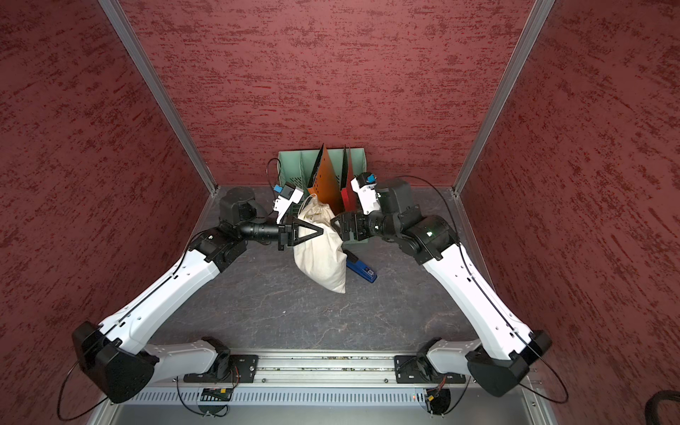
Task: Close the soil bag
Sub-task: Place the soil bag at the center of the board.
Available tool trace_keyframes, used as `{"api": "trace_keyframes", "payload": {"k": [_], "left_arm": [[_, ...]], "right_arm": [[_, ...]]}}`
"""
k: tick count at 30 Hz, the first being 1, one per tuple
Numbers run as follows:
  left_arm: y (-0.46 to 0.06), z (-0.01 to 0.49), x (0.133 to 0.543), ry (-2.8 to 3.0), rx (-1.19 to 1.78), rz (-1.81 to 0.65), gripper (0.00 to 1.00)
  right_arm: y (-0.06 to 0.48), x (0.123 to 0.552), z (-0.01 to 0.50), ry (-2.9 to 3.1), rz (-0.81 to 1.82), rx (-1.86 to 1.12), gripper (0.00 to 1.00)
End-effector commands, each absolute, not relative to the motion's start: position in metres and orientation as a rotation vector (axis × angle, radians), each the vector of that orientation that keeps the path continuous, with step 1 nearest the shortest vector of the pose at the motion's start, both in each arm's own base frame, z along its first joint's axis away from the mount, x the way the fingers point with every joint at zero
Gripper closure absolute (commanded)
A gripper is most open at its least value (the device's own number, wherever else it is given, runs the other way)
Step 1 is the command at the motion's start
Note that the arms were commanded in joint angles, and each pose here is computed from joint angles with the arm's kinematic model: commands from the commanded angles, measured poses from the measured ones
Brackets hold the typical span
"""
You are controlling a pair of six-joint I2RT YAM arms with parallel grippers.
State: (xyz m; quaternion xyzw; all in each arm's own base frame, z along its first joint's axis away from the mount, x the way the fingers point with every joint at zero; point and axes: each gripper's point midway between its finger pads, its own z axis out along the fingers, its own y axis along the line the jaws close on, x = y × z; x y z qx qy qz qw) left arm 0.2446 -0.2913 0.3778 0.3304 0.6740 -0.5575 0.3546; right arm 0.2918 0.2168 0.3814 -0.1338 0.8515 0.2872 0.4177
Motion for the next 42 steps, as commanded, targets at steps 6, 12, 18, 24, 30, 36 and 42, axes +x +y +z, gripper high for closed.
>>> {"api": "trace_keyframes", "payload": {"k": [6,12,18,24,30,36,42], "left_arm": [[-0.259,0.428,0.267,1.696,0.594,-1.298,1.0],[-0.213,0.431,0.295,1.757,0.226,-1.094,1.0],[-0.177,0.435,0.306,1.763,0.026,-0.975,1.0],[-0.155,0.428,0.31,1.795,-0.076,-0.86,1.0],[-0.117,0.413,0.316,1.837,-0.279,-0.673,1.0],[-0.088,0.395,0.321,1.883,-0.44,-0.509,1.0],[-0.084,0.383,0.33,1.9,-0.464,-0.456,1.0]], "right_arm": [[0.144,0.313,0.379,2.11,0.54,0.069,0.02],[0.142,0.312,0.365,2.154,0.531,0.069,0.02],[0.14,0.315,0.36,2.18,0.507,0.068,0.02],[0.145,0.32,0.354,2.2,0.516,0.055,0.01],[0.149,0.324,0.349,2.219,0.521,0.042,0.02],[0.154,0.328,0.342,2.237,0.534,0.031,0.02],[0.158,0.331,0.337,2.252,0.536,0.011,0.01]]}}
